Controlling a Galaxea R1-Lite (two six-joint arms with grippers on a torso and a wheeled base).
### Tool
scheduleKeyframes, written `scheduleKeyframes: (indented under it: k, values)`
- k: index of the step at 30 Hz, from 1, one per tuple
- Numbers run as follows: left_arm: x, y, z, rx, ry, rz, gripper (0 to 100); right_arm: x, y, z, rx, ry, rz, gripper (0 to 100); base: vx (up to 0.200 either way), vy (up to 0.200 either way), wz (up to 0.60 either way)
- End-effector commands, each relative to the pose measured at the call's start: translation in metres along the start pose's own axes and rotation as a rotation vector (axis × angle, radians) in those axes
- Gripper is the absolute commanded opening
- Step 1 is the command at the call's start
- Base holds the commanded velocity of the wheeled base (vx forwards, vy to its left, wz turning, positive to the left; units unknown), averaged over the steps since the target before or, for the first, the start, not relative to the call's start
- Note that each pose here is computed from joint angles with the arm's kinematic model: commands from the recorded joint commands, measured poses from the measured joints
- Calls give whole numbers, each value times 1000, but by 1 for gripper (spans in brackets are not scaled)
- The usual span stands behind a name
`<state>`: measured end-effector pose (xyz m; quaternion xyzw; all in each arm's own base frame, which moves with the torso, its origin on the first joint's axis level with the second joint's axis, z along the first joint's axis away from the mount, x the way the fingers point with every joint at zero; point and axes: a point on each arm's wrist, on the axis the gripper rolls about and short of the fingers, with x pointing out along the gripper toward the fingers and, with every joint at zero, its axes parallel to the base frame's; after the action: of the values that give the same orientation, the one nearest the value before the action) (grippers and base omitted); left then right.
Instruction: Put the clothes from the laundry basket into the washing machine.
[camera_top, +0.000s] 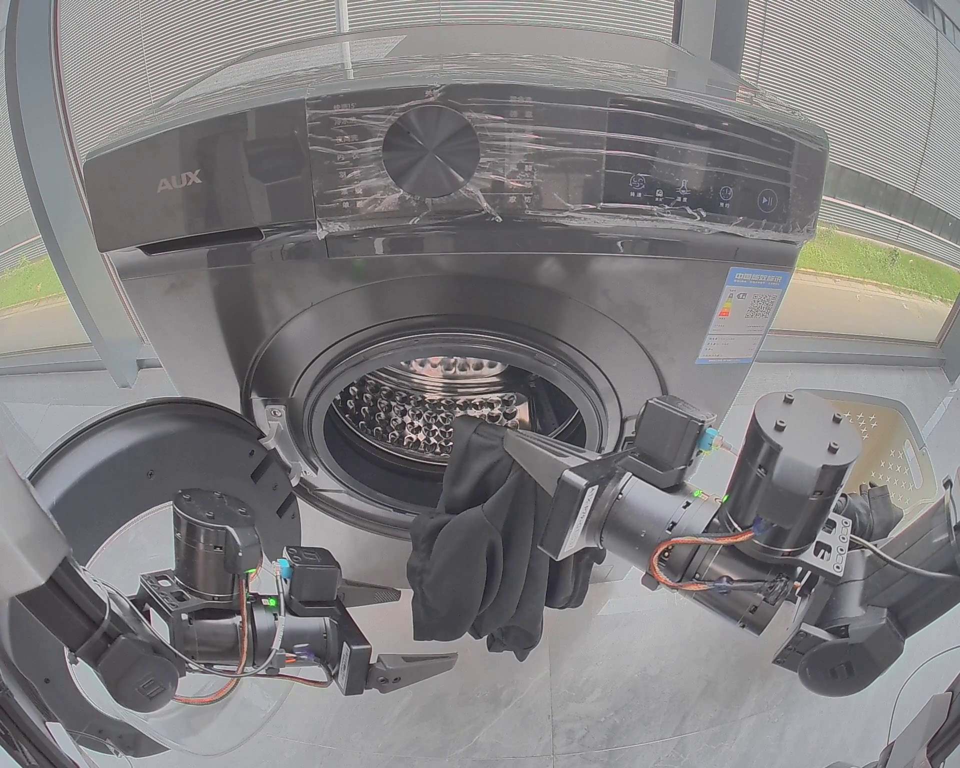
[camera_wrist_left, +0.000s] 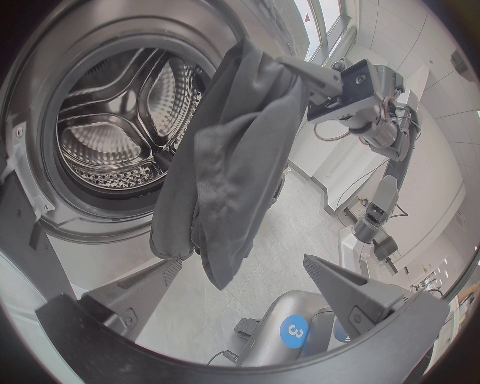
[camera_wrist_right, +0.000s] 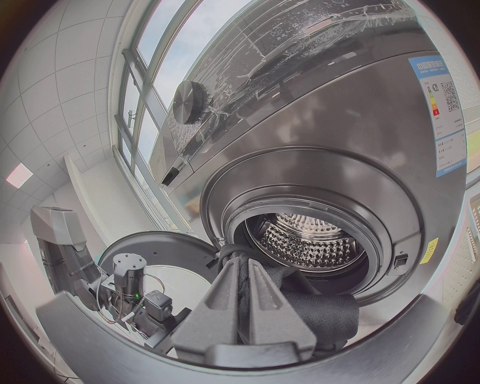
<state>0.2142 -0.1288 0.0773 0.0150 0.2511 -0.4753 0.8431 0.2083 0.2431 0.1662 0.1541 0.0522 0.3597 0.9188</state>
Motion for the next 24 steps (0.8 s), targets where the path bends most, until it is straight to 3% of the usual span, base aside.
scheduleKeyframes:
  k: [1,9,12,16,24]
  values:
    - [14,7,-13,-27,49,-1,100,0,2,0,0,-3,7,0,0,0,0]
    - [26,10,-16,-24,22,-9,100,1,3,-3,1,-9,16,0,0,0,0]
    - [32,4,-11,-31,-26,-36,100,2,3,-3,1,-9,16,0,0,0,0]
    - [38,5,-6,-16,-92,-40,100,1,3,-4,0,-5,15,0,0,0,0]
    - [44,8,-12,-9,-99,-20,100,1,2,-4,0,-4,13,0,0,0,0]
